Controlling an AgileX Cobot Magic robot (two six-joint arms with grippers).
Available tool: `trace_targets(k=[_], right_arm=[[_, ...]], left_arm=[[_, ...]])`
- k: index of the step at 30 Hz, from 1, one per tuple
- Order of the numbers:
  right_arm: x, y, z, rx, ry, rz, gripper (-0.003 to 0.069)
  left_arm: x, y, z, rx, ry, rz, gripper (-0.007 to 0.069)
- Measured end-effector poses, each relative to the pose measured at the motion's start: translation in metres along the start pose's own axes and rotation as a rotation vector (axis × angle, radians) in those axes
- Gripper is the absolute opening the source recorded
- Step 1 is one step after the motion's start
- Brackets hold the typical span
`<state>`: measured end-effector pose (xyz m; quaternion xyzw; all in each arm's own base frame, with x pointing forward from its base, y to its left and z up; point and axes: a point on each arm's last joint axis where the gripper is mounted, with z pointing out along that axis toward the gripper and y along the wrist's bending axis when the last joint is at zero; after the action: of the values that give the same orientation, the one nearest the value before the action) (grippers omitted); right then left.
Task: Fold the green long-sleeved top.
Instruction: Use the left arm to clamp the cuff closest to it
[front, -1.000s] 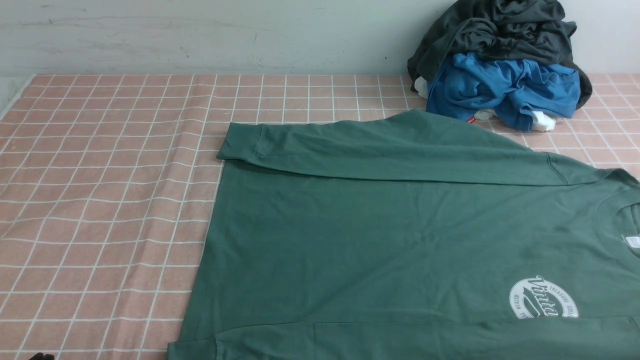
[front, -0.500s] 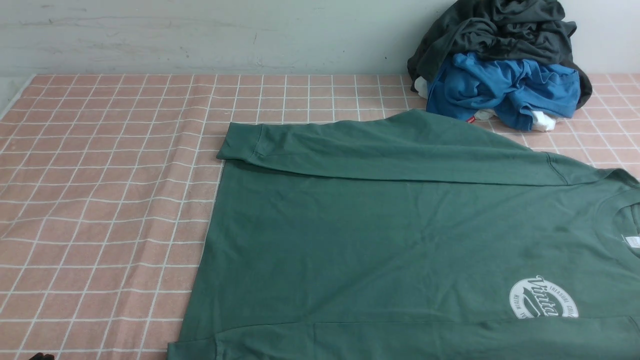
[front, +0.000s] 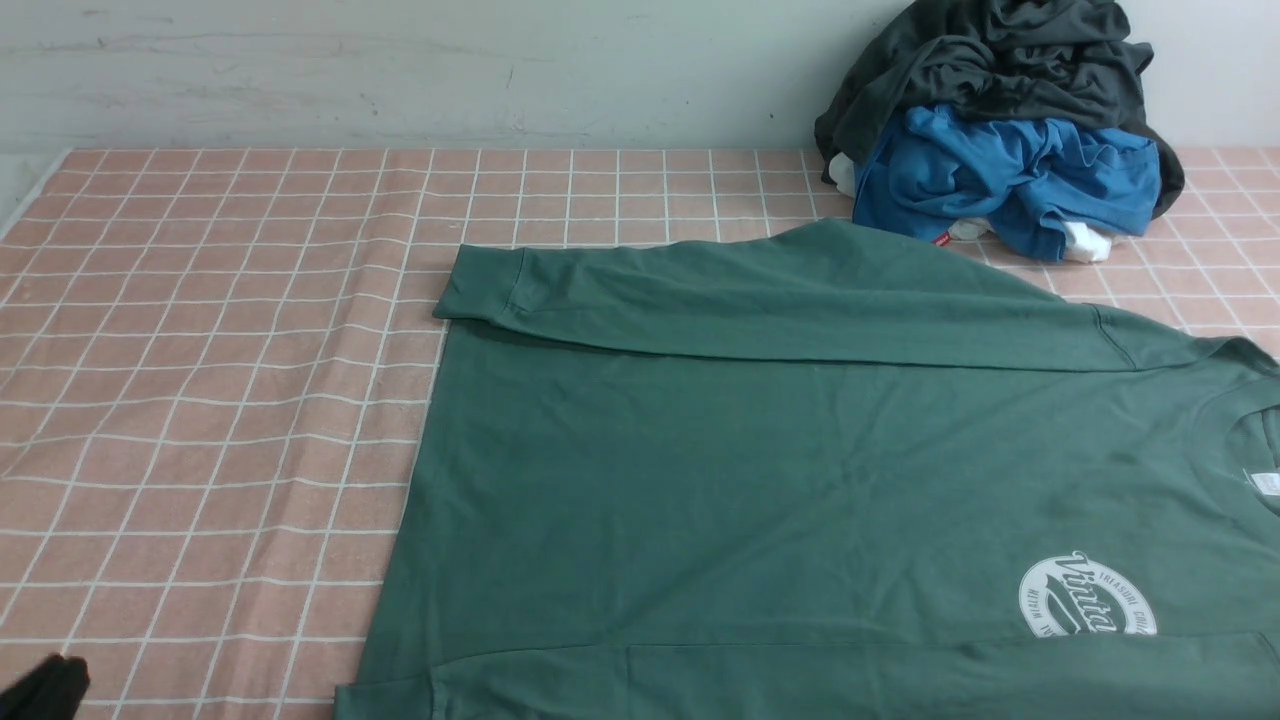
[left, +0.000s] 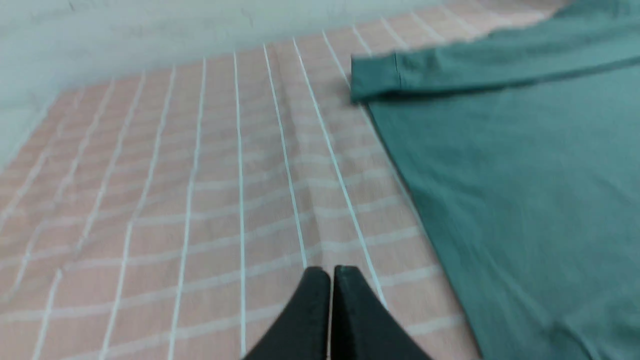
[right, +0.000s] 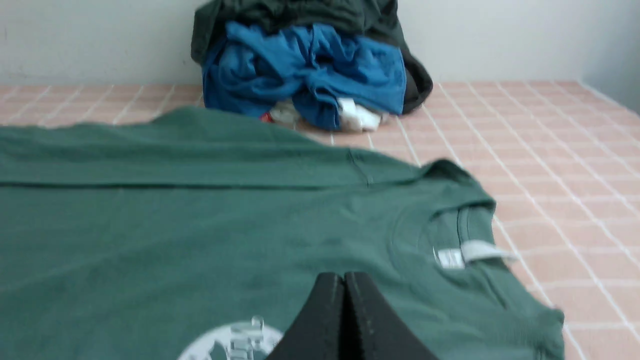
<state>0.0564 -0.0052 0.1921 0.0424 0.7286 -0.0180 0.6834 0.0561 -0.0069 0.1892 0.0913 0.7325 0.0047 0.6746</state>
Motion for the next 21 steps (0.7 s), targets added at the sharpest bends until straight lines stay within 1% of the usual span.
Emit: trace_targets(k=[3,6,7,8,10,12,14,15,16,18,19,20,21], right_arm=[[-0.017,0.002,-0.002,-0.025,-0.194,0.010,-0.0014],[-0.040,0.004,-0.010,-0.071,-0.459,0.097,-0.0014],[-0.042,0.004,-0.010,-0.076,-0.476,0.110,-0.0014],[-0.050,0.005,-0.015,-0.097,-0.581,0.146,-0.0014],[-0.059,0.005,-0.022,-0.125,-0.702,0.185,-0.0014],[-0.065,0.005,-0.026,-0.145,-0.769,0.201,-0.0014],[-0.078,0.007,-0.026,-0.155,-0.755,0.197,-0.0014],[-0.090,0.008,-0.025,-0.157,-0.734,0.174,-0.0014],[-0.092,0.009,-0.024,-0.157,-0.721,0.160,-0.0014],[-0.127,0.013,-0.018,-0.142,-0.632,0.058,-0.0014],[-0.144,0.013,-0.014,-0.116,-0.565,0.002,-0.0014],[-0.152,0.013,-0.007,-0.097,-0.503,-0.027,-0.0014],[-0.161,0.011,0.000,-0.065,-0.424,-0.056,-0.0014]], left_arm=[[-0.017,0.003,-0.002,-0.034,-0.188,0.000,-0.0003],[-0.036,0.007,-0.008,-0.074,-0.407,-0.003,-0.0003],[-0.037,0.007,-0.008,-0.076,-0.422,-0.004,-0.0003],[-0.044,0.008,-0.012,-0.089,-0.513,-0.029,-0.0003],[-0.055,0.011,-0.020,-0.098,-0.665,-0.111,-0.0003],[-0.069,0.014,-0.026,-0.072,-0.733,-0.215,-0.0003],[-0.095,0.016,-0.029,-0.029,-0.684,-0.282,-0.0003],[-0.112,0.017,-0.028,-0.014,-0.623,-0.290,-0.0003],[-0.118,0.017,-0.027,-0.010,-0.594,-0.295,-0.0003],[-0.152,0.021,-0.013,-0.007,-0.392,-0.261,-0.0003],[-0.162,0.022,0.004,-0.014,-0.263,-0.231,-0.0003],[-0.166,0.023,0.014,-0.018,-0.176,-0.220,-0.0003],[-0.165,0.024,0.032,-0.021,-0.050,-0.211,-0.0003]])
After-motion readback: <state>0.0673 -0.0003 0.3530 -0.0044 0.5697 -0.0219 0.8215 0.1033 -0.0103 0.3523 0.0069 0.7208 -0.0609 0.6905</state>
